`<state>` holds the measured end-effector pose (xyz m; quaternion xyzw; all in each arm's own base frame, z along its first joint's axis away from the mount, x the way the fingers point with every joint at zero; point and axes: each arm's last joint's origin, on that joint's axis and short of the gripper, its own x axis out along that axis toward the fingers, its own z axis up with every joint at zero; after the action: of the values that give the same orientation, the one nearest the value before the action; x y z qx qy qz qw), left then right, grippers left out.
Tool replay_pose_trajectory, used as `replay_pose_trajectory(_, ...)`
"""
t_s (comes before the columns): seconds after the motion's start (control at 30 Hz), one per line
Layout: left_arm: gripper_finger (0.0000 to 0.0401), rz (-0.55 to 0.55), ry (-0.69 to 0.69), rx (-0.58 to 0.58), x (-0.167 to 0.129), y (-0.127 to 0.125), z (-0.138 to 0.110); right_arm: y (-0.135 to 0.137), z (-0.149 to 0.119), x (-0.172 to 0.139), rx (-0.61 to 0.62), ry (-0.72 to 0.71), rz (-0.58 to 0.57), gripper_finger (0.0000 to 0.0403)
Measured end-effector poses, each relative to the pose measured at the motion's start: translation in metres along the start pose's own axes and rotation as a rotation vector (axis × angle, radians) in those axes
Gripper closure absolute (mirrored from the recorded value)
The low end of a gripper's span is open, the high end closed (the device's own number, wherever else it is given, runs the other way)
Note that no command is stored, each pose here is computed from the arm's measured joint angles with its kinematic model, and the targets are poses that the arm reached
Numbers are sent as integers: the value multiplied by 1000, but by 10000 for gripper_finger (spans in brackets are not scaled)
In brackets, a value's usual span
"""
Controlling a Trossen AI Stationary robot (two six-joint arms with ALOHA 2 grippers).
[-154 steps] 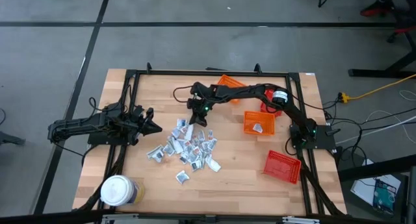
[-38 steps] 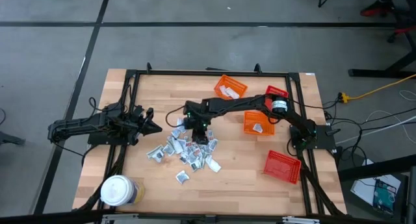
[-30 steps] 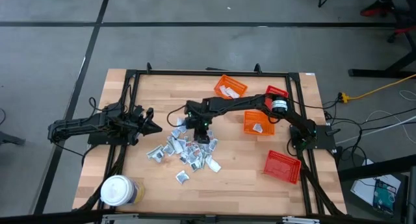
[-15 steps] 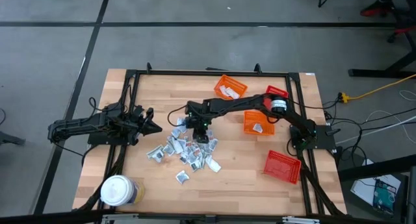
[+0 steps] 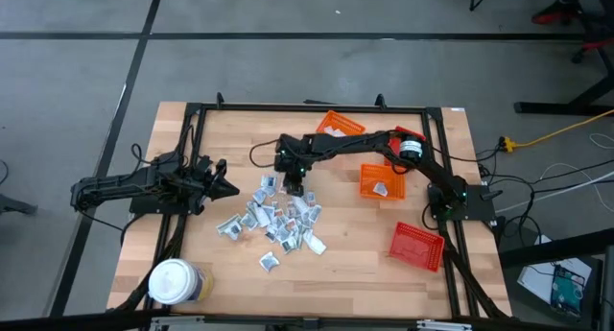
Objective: Pick & Place First Aid Supplies
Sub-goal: Put the orange ointment pack into the top red bin
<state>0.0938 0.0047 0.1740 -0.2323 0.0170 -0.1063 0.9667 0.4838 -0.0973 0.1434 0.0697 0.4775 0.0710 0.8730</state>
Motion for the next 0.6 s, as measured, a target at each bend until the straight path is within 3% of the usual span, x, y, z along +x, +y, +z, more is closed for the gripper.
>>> replay_pose_trajectory(0.33, 386, 0, 0, 0, 0, 0, 0, -30, 9, -36, 83, -50, -26, 346)
replay_pose_trajectory(0.6, 385, 0, 0, 0, 0, 0, 0, -30, 15, -47, -1, -64, -37, 313)
